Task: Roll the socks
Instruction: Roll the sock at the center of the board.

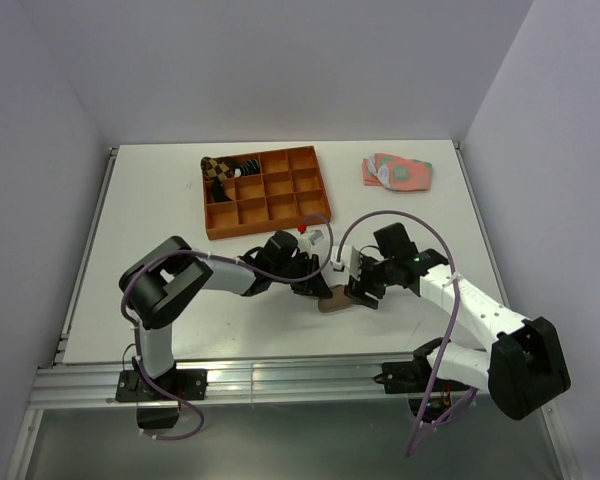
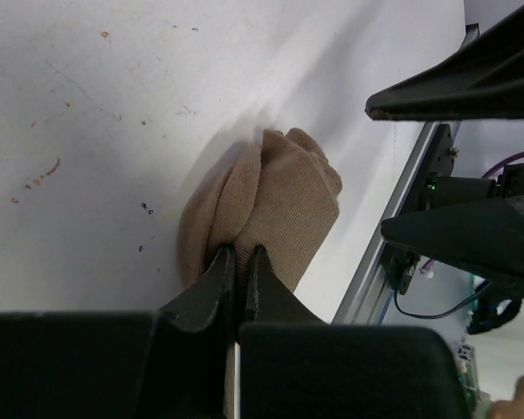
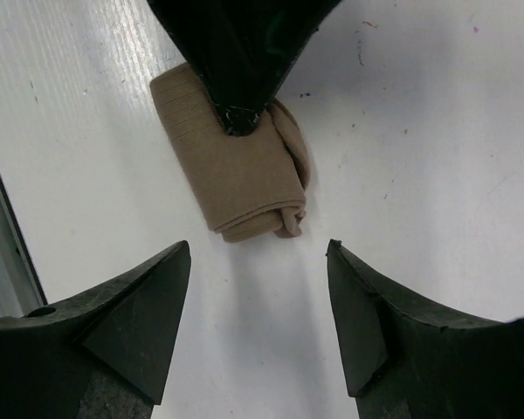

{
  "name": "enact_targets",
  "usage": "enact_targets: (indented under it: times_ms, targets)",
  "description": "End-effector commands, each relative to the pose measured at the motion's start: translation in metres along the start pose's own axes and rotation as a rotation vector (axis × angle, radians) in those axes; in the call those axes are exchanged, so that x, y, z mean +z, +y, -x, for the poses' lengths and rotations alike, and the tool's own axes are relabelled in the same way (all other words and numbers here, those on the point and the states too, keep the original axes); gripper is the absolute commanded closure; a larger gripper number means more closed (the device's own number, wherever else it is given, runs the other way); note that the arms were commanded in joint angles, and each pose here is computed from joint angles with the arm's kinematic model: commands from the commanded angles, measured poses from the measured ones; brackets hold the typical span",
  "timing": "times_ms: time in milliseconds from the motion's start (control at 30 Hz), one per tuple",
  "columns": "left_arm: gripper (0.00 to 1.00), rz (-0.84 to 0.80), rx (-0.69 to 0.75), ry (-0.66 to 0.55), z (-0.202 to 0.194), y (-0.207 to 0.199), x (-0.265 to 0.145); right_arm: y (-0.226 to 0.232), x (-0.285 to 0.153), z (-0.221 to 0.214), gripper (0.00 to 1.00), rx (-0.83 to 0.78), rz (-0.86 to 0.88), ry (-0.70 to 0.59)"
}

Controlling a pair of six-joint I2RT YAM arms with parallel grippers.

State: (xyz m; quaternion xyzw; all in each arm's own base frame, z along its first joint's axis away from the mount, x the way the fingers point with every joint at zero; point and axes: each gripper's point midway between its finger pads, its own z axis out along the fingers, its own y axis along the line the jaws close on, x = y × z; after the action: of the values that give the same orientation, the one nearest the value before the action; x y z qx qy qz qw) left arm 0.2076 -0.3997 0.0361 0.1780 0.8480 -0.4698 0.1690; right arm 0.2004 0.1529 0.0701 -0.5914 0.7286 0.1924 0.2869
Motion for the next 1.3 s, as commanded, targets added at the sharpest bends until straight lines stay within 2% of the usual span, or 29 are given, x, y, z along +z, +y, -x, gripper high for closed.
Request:
enact_targets:
  times_ms: [0,633,967,1267]
  targets:
    - [1.0,0.149,-0.115,0.178,-0.05,0.048,-0.003,-0.007,0.005,0.009,0.29,-0.097,-0.028,-0.037]
    - [1.0,0.125,-0.171,0.219,-0.052,0.058,0.0,-0.01,-0.003,0.025,0.3,-0.092,-0.079,-0.115]
    - [1.0,0.125,-0.172,0.249,-0.05,0.059,0.001,0.009,0.02,0.0,0.28,-0.232,-0.078,-0.01]
    - [1.0,0.116,-0.188,0.265,-0.05,0.061,0.002,0.01,0.035,0.003,0.28,-0.299,-0.111,-0.002]
